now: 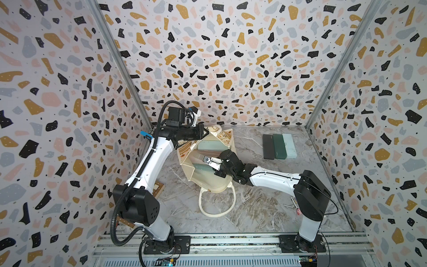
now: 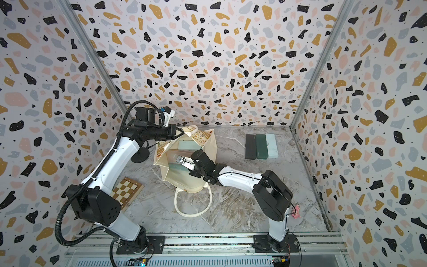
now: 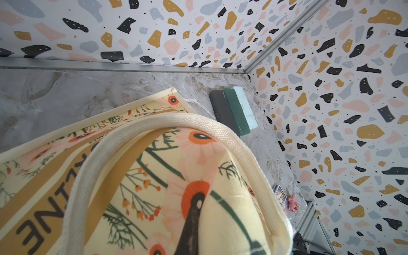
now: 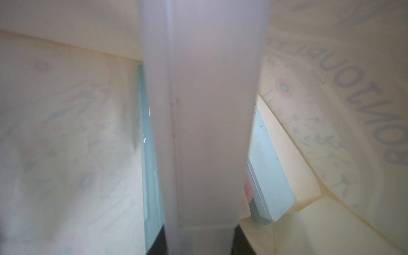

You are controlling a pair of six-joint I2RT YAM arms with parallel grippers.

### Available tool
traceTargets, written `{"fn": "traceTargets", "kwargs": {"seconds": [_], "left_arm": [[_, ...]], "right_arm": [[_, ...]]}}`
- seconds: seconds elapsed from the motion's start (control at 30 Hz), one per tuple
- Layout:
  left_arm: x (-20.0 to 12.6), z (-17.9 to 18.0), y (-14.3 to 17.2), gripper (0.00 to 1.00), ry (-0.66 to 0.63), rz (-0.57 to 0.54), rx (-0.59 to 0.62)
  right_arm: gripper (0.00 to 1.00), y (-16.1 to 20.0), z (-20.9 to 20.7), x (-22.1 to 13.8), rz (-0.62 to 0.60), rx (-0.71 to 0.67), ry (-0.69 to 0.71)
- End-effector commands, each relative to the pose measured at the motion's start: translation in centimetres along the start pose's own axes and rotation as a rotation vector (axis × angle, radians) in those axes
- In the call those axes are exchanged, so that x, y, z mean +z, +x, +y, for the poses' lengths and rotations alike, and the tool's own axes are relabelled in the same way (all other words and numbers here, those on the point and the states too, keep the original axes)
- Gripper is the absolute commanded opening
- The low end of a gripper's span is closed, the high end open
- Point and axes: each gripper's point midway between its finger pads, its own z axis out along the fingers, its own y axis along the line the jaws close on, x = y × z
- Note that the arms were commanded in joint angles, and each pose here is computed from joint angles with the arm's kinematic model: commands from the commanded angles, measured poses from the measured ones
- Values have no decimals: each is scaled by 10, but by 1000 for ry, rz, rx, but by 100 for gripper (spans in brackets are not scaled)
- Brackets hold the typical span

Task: Take out the pencil case from the canvas bag
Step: Pick up the pencil case from the canvas bag.

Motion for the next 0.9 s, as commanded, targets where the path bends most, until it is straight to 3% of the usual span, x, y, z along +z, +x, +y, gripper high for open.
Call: {"fn": "traceTargets", "kwargs": {"seconds": [0.0,0.17,0.37,0.5,0.63,0.87], "left_arm": [[-26,11,-25,0,-111,-123,10],[-34,28,-27,0,-226,-144,3],[-32,24,-26,0,-203,-136,1],[-35,29,-26,0,-239,-142,-7],[-51,53,-33,0,-400,-197,-42],[-78,77,-54,0,-602,-295,-131]], "right_arm": [[24,-41,-17,-35,-135,88,26],[24,-71,-22,-74,-264,167,-14],[24,-99,-25,-113,-385,246,-74],[23,-104,-39,-136,-416,306,-32],[20,-86,-73,-156,-397,429,79],[20,-7,-131,-180,-314,705,233]]}}
